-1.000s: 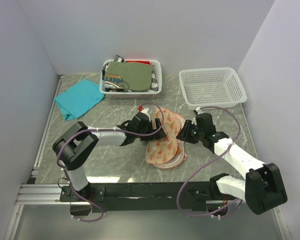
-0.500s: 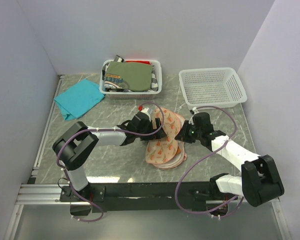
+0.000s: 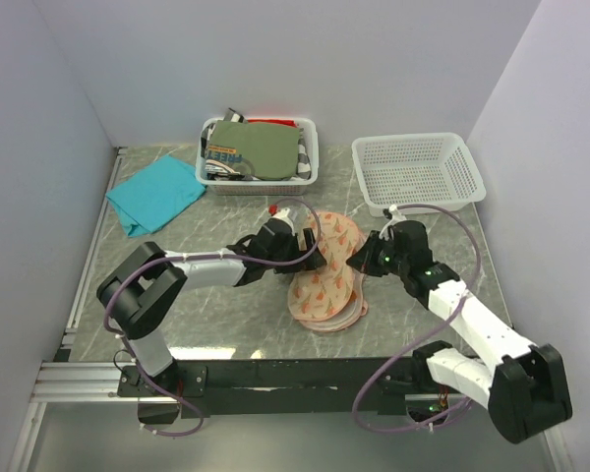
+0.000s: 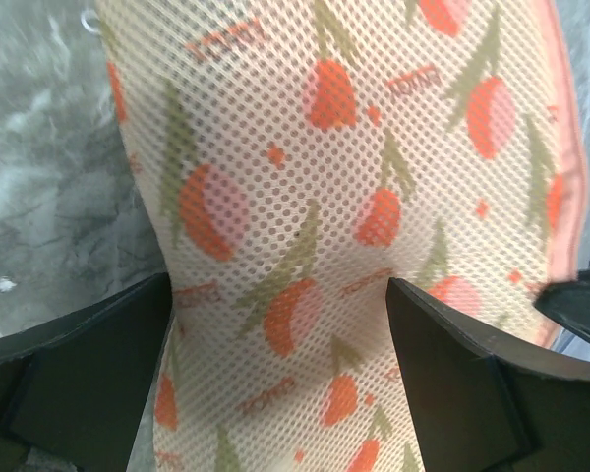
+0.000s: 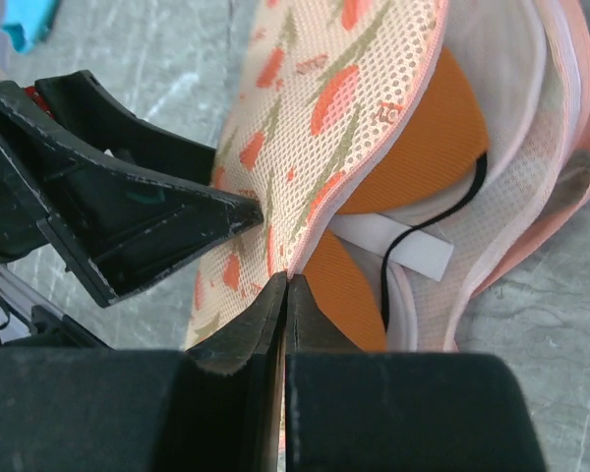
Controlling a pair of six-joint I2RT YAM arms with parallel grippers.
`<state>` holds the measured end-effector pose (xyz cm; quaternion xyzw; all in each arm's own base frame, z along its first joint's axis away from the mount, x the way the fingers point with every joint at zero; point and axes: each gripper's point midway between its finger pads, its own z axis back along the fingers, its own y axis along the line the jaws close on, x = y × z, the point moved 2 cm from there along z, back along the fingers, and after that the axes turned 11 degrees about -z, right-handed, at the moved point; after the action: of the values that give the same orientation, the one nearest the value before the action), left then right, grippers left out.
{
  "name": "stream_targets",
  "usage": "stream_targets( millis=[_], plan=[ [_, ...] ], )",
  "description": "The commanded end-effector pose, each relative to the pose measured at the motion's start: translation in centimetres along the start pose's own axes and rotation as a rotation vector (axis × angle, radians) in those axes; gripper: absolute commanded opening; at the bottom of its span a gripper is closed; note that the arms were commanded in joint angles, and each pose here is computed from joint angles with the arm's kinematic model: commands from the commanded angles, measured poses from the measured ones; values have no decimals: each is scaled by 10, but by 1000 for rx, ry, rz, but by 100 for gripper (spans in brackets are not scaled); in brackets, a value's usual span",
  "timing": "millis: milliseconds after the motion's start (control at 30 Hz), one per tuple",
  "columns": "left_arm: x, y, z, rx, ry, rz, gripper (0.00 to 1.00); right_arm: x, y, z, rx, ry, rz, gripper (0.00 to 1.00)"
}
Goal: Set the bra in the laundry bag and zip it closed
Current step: Adjust the laundry bag at the center of the board.
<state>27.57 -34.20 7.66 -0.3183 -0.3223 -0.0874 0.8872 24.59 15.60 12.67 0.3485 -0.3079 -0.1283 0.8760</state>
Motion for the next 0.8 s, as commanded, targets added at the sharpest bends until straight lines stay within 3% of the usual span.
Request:
stream_targets(
  millis=[0, 767],
  plan=[
    [27, -11, 17, -2, -99, -22, 96, 19, 14, 18, 9, -89, 19, 3],
    [27, -7, 12, 10, -83, -34, 96, 7, -73, 37, -446, -191, -86, 0]
  ],
)
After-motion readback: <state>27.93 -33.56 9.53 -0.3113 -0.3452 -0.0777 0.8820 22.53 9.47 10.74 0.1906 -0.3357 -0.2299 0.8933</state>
